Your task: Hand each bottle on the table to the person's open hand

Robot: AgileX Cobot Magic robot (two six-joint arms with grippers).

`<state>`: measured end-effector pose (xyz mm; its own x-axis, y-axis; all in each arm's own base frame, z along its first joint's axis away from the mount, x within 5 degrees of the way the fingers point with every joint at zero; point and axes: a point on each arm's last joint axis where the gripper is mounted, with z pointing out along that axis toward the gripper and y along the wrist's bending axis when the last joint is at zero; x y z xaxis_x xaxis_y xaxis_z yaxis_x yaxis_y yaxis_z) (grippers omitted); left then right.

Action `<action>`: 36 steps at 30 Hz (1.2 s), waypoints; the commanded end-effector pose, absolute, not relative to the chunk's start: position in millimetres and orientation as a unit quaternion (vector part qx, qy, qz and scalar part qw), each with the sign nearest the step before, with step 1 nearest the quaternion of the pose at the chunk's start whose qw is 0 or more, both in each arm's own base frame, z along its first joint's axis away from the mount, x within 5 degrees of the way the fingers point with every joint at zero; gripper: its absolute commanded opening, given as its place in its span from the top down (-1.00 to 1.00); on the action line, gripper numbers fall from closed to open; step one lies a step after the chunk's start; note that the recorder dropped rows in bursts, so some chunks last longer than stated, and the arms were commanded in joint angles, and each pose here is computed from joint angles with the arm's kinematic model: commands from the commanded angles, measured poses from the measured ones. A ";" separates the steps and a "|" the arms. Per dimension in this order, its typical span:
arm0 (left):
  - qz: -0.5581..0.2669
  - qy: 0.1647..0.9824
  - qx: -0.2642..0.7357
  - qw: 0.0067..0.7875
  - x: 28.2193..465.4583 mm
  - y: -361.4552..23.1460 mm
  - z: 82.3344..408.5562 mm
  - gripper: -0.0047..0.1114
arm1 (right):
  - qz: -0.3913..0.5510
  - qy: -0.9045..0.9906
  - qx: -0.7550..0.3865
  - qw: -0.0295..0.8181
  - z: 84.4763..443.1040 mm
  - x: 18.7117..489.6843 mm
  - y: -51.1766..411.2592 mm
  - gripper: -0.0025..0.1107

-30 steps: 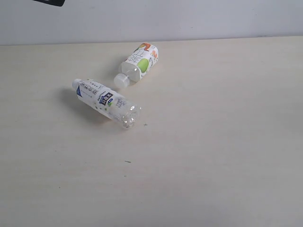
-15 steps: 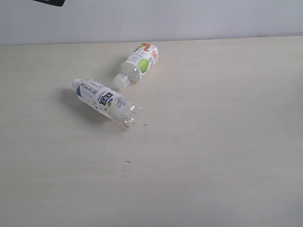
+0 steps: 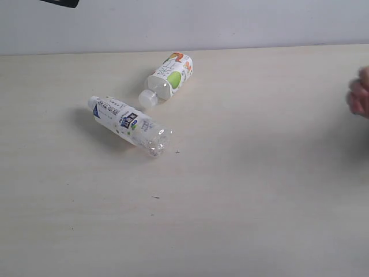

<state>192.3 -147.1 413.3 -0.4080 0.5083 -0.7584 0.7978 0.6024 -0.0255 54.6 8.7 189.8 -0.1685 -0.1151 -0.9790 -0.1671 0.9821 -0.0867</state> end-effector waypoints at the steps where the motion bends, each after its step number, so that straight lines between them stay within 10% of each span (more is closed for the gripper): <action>1: -0.200 0.814 0.399 0.371 191.0 -146.7 413.7 0.92 | 0.019 0.762 -0.092 0.640 189.0 54.3 8.5 0.94; 36: -0.065 0.797 0.485 0.354 229.6 -150.7 382.5 0.92 | 0.019 0.762 -0.092 0.640 189.0 54.3 8.5 0.94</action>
